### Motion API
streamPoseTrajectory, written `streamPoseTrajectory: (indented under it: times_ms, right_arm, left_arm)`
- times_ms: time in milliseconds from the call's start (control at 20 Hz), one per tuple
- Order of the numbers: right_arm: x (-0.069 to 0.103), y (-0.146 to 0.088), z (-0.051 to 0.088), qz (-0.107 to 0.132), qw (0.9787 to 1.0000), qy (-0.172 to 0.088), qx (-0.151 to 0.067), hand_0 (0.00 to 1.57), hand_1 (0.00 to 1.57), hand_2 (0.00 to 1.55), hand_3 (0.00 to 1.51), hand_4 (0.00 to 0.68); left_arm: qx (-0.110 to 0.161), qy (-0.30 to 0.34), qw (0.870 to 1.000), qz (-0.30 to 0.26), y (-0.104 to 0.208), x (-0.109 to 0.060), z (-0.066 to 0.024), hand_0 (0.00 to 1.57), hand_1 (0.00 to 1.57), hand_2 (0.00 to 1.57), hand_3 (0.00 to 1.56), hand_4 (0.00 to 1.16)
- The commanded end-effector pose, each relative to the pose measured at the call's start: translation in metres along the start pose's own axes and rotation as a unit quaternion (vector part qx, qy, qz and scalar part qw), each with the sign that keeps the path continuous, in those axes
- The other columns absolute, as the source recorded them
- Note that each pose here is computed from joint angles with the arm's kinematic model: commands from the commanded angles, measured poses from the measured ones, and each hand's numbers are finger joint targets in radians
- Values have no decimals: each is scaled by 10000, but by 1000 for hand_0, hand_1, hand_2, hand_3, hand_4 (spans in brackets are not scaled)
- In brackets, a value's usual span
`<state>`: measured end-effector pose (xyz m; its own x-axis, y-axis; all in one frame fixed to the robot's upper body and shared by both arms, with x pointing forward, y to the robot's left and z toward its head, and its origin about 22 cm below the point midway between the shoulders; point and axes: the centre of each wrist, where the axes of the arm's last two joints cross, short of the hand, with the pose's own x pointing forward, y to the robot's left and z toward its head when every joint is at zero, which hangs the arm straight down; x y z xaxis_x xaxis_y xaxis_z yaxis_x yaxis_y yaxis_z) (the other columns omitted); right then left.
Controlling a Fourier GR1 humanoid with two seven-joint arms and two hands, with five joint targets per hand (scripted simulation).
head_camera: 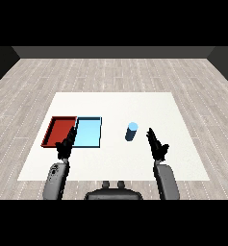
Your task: Pick the blue can and put it in the blue box
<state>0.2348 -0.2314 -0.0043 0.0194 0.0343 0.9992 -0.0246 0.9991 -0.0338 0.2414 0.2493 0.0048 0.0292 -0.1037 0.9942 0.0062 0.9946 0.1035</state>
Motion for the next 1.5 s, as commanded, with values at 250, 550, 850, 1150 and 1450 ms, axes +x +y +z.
streamPoseTrajectory:
  times_ms: [250,550,850,1150,1450]
  right_arm:
    - [161,320,-652,242,9983,473,-247,0,0,0,0,0]
    - [50,338,-484,-391,9880,-1373,582,0,0,0,0,0]
    - [-117,410,-546,-427,9862,-1472,628,0,0,0,0,0]
    - [-34,193,-555,-530,9850,-1548,557,0,0,0,0,0]
    - [-74,294,-645,-482,9875,-1412,514,0,0,0,0,0]
  left_arm:
    - [172,-113,9994,280,62,-130,34,0,0,0,0,0]
    - [340,-1859,9808,487,-125,-9,98,0,0,0,0,0]
    - [258,-1887,9804,510,111,-228,-13,0,0,0,0,0]
    - [283,-1921,9799,450,-20,-101,223,0,0,0,0,0]
    - [286,-1939,9798,399,-30,-140,-36,0,0,0,0,0]
